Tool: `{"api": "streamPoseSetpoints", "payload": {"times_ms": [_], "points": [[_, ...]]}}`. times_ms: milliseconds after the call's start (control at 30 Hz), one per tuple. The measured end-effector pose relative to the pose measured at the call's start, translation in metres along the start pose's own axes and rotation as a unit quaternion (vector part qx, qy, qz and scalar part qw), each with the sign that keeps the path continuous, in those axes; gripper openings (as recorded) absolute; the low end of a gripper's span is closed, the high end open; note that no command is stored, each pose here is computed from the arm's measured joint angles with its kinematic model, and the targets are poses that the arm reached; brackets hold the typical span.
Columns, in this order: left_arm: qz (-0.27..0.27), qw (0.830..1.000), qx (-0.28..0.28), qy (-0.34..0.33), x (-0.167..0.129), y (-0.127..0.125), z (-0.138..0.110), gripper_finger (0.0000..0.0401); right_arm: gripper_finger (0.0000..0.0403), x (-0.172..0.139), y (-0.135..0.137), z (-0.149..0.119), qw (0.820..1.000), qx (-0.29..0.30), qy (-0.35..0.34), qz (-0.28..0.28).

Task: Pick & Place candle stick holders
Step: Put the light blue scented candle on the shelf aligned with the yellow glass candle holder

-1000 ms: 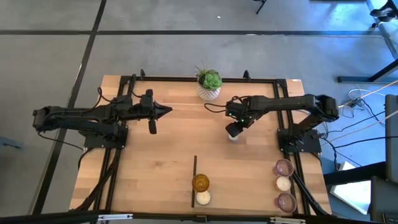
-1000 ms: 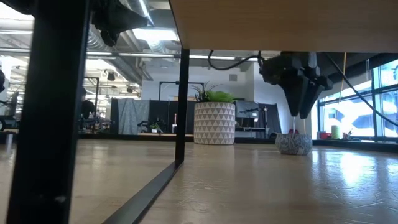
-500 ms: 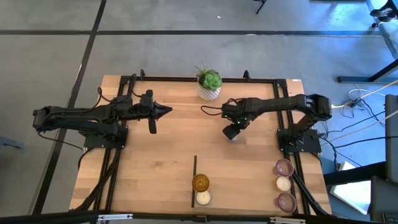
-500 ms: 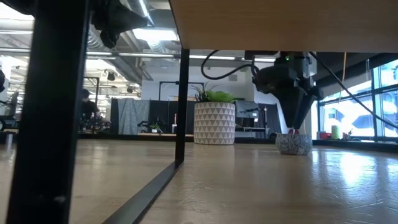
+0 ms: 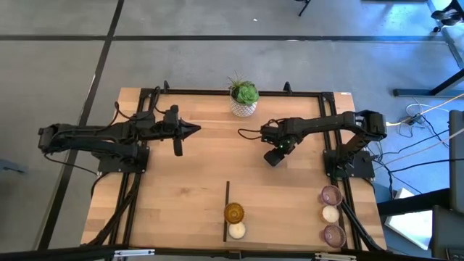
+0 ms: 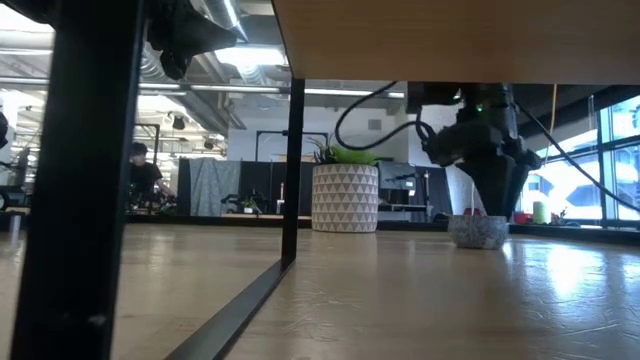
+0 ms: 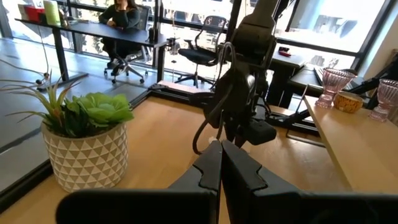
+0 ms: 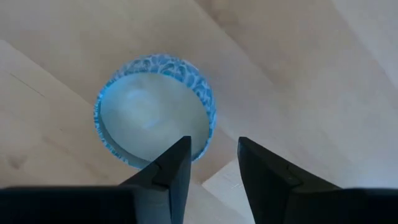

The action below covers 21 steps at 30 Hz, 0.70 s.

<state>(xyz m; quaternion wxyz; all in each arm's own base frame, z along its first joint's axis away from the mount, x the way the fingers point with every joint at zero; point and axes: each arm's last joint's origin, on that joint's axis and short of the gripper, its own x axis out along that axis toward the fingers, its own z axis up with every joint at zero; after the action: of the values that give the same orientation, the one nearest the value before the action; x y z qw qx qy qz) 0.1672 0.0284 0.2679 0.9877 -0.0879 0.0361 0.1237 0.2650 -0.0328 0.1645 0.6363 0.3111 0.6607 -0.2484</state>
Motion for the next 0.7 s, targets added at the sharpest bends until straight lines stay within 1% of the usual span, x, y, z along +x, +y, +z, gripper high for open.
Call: {"api": "streamPoseSetpoints", "payload": {"times_ms": [300, 400, 533, 700], "points": [[0.000, 1.000, -0.013, 0.001, 0.0000, -0.0001, -0.0002, 0.0003, 0.0134, 0.0039, 0.0010, -0.0045, 1.000, -0.001, 0.006, -0.003], [0.000, 1.000, -0.013, 0.001, 0.0000, -0.0001, -0.0002, 0.0003, 0.0126, 0.0040, 0.0022, -0.0043, 1.000, -0.003, 0.003, 0.001], [0.000, 1.000, -0.013, 0.001, 0.0000, -0.0001, -0.0002, 0.0003, 0.0093, 0.0040, 0.0028, -0.0044, 1.000, -0.003, 0.007, 0.008], [0.002, 1.000, -0.012, 0.001, 0.0001, 0.0000, -0.0003, 0.0003, 0.0031, 0.0039, 0.0032, -0.0039, 1.000, -0.002, 0.004, 0.011]]}}
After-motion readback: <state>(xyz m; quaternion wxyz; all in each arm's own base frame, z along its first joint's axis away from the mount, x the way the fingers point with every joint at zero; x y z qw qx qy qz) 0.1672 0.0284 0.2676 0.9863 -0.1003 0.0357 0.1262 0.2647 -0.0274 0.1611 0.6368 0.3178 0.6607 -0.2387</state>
